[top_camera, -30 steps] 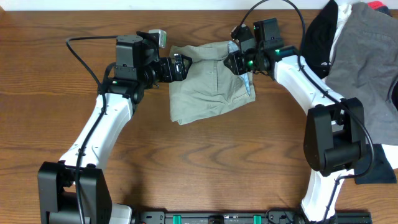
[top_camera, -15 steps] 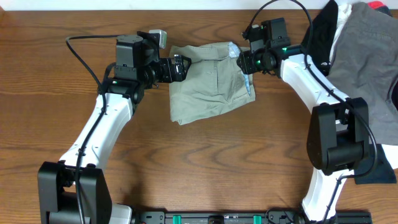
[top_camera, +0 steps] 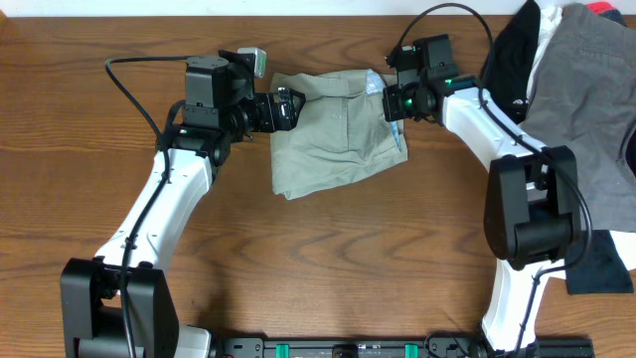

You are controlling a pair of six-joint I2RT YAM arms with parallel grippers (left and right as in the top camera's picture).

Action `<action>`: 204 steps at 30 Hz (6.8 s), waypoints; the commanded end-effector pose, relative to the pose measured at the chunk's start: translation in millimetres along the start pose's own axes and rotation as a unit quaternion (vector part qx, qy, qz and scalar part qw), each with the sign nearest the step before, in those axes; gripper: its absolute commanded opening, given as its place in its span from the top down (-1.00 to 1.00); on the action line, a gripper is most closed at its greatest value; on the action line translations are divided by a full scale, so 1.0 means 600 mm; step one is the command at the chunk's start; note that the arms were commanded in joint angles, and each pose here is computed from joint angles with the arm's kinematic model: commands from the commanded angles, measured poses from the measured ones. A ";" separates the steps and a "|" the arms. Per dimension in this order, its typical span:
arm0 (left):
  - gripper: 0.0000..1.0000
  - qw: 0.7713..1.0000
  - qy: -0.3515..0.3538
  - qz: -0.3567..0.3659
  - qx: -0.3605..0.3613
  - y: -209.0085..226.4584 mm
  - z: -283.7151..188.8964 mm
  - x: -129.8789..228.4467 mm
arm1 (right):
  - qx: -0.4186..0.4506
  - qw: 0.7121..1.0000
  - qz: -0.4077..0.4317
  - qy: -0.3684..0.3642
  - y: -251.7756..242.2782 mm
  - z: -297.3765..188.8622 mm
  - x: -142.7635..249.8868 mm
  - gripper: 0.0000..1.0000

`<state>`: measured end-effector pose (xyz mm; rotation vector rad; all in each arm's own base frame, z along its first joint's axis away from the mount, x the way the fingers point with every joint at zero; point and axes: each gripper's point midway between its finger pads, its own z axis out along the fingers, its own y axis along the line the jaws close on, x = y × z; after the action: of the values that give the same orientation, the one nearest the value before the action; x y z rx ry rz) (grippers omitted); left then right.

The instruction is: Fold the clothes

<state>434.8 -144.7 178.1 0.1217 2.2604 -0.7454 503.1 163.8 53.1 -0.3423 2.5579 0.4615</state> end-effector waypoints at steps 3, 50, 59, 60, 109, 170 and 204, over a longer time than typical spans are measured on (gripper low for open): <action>-0.96 1.000 -0.006 0.011 -0.003 -0.001 -0.003 -0.009 | -0.040 0.998 -0.013 -0.053 0.023 -0.010 -0.054 0.98; -0.74 0.987 0.017 0.099 -0.127 0.092 -0.022 0.003 | 0.012 0.991 0.079 0.109 -0.002 0.003 0.093 0.97; -0.74 0.987 0.017 0.101 -0.125 0.088 -0.020 0.003 | 0.091 0.994 0.050 0.032 -0.072 0.080 0.086 0.97; -0.74 0.987 0.017 0.102 -0.124 0.087 -0.020 0.004 | 0.089 0.995 0.037 0.025 -0.073 0.091 0.083 0.97; -0.73 0.936 0.014 0.260 -0.237 0.132 0.292 0.111 | 0.083 0.992 0.072 -0.066 -0.013 -0.300 -0.043 -0.98; -0.94 0.898 -0.044 0.297 -0.321 0.457 -0.011 -0.102 | 0.063 0.993 0.044 -0.087 0.036 -0.289 -0.064 -0.98; -0.96 0.857 -0.031 -0.293 -0.423 0.637 0.069 0.211 | 0.053 0.995 0.031 -0.079 0.062 -0.281 -0.059 -0.98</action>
<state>565.7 128.8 3.2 -0.5837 2.1568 0.0493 447.3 133.1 222.1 -0.1820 2.4229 0.3575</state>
